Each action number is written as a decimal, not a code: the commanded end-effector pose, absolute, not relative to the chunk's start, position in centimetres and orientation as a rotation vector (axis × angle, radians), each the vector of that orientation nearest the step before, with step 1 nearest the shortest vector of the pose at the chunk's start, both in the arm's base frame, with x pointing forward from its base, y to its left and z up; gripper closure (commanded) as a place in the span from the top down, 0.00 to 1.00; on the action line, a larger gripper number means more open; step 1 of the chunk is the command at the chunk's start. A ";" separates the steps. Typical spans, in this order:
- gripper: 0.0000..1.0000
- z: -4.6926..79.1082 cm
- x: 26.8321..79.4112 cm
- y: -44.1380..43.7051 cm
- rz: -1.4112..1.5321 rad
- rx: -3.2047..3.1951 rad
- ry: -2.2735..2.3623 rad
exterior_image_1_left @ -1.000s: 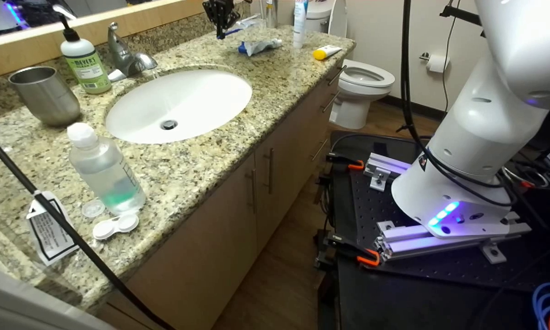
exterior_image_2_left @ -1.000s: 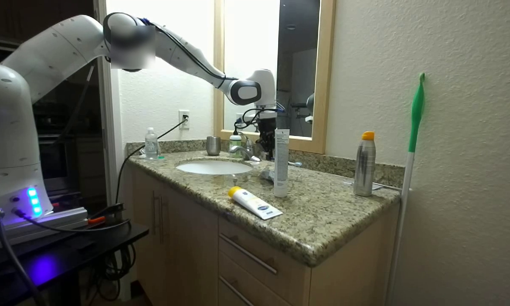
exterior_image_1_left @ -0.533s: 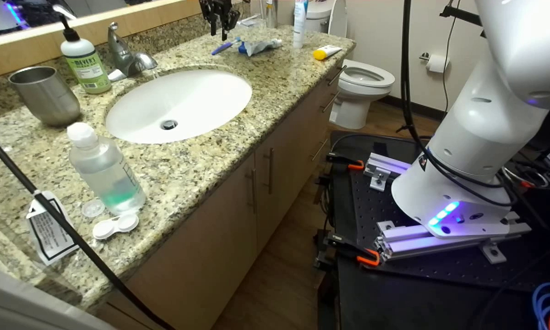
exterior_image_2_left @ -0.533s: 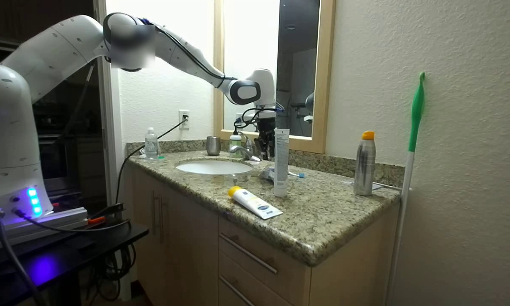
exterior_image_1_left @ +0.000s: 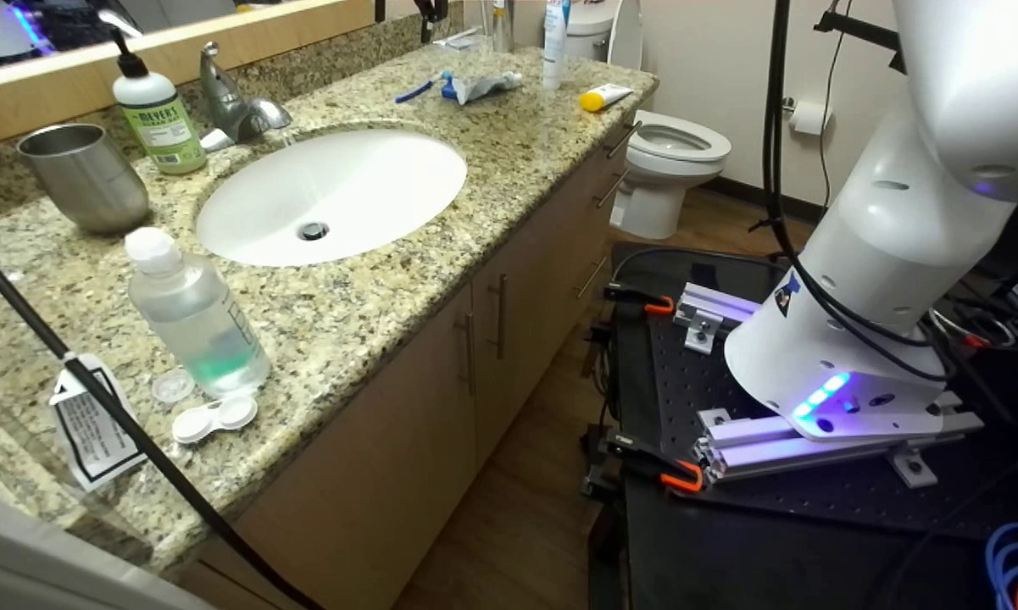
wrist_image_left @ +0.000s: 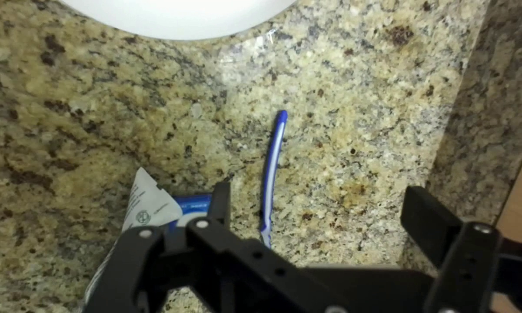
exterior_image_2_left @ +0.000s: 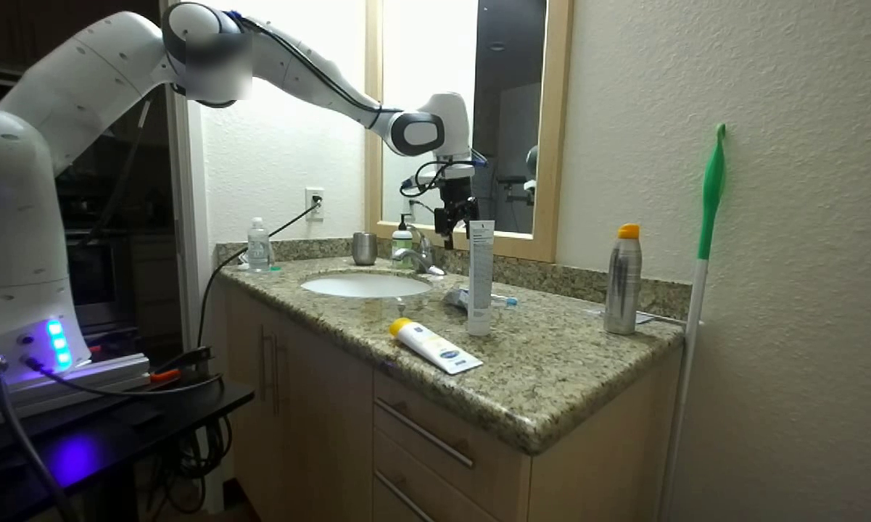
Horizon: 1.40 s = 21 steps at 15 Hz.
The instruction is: Wet the toothbrush with water, put it back on the counter, move the toothpaste forward then close the tap
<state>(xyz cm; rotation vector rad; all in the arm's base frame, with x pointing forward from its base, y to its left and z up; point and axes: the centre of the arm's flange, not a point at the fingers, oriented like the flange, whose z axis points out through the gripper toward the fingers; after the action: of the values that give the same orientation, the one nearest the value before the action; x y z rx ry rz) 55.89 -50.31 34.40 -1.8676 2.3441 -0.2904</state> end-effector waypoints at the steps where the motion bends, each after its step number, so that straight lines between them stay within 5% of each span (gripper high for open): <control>1: 1.00 37.4 52.3 -49.5 -0.246 -1.916 2.264; 9: 1.00 37.1 45.8 -53.6 0.010 -1.950 2.423; 21: 1.00 28.3 43.2 -53.5 -0.097 -1.921 2.540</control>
<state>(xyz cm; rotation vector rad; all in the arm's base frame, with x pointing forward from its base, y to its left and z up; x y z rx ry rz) 45.51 -54.62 31.06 -1.9022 2.5054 -0.0830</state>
